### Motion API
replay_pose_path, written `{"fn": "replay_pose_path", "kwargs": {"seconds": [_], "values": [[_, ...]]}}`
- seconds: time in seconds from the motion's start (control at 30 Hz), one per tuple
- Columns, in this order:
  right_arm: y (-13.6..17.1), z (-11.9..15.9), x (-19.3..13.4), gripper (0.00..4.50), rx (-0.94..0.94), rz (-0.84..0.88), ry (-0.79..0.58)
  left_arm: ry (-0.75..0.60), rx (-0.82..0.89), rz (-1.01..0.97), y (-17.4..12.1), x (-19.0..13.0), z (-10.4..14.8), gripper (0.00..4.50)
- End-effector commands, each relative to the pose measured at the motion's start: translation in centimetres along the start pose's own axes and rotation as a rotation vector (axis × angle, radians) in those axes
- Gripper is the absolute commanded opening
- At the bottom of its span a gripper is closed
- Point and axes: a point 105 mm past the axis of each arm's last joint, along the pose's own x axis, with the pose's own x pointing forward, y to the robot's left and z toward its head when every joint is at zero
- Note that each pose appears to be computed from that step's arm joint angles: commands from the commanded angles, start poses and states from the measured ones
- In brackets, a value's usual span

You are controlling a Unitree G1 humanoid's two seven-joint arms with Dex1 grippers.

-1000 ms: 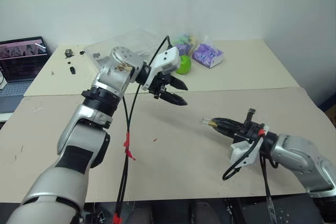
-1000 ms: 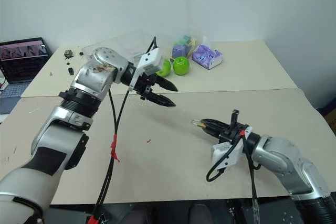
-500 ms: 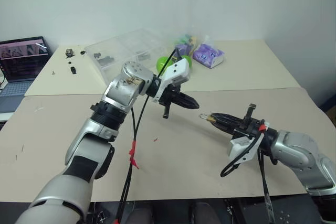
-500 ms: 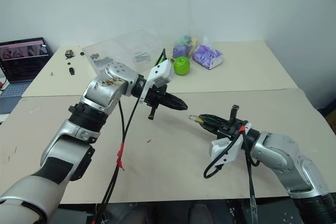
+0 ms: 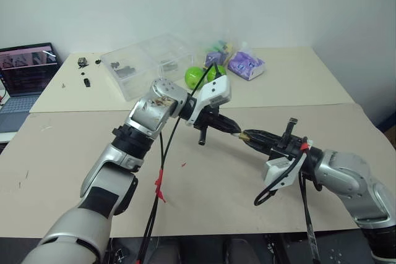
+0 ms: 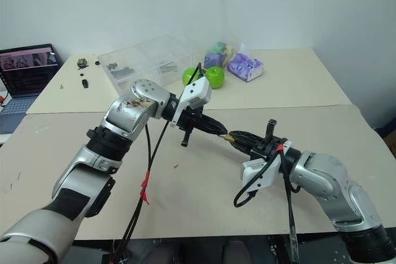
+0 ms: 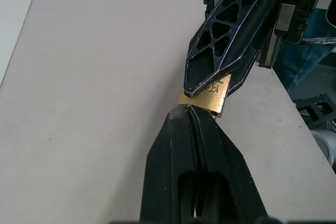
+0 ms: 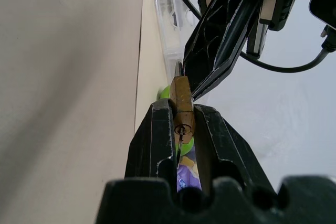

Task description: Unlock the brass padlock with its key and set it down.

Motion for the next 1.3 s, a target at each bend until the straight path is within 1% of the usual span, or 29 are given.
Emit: {"fn": "replay_pose_path", "kwargs": {"seconds": [0.03, 0.23, 0.4, 0.87, 1.07, 1.2, 1.3], "values": [[-2.0, 0.3, -0.2, 0.15, -0.032, -0.057, -0.019, -0.009, 0.049, -0.014, -0.3, 0.3, 1.0, 0.08], [-2.8, 0.0, -0.2, 0.15, -0.042, -0.075, -0.012, -0.005, 0.05, -0.019, -0.5, 0.6, 0.9, 0.08], [-3.7, 0.2, -0.2, 0.15, -0.047, -0.095, -0.018, -0.006, 0.051, -0.017, -0.5, 0.6, 1.0, 0.08], [-3.8, 0.4, -0.7, 0.15, -0.003, -0.098, -0.002, -0.008, 0.059, -0.018, -0.4, 0.8, 1.1, 0.08], [-4.7, -0.3, -1.0, 0.15, -0.003, -0.111, 0.022, -0.007, 0.06, -0.025, -0.6, 0.9, 1.0, 0.08], [-4.7, -0.6, -1.2, 0.15, -0.012, -0.104, 0.03, -0.01, 0.058, -0.027, -0.7, 1.0, 1.0, 0.08], [-4.8, -1.5, -1.6, 0.15, -0.026, -0.093, 0.053, -0.012, 0.057, -0.028, -0.7, 1.0, 1.0, 0.08]]}}
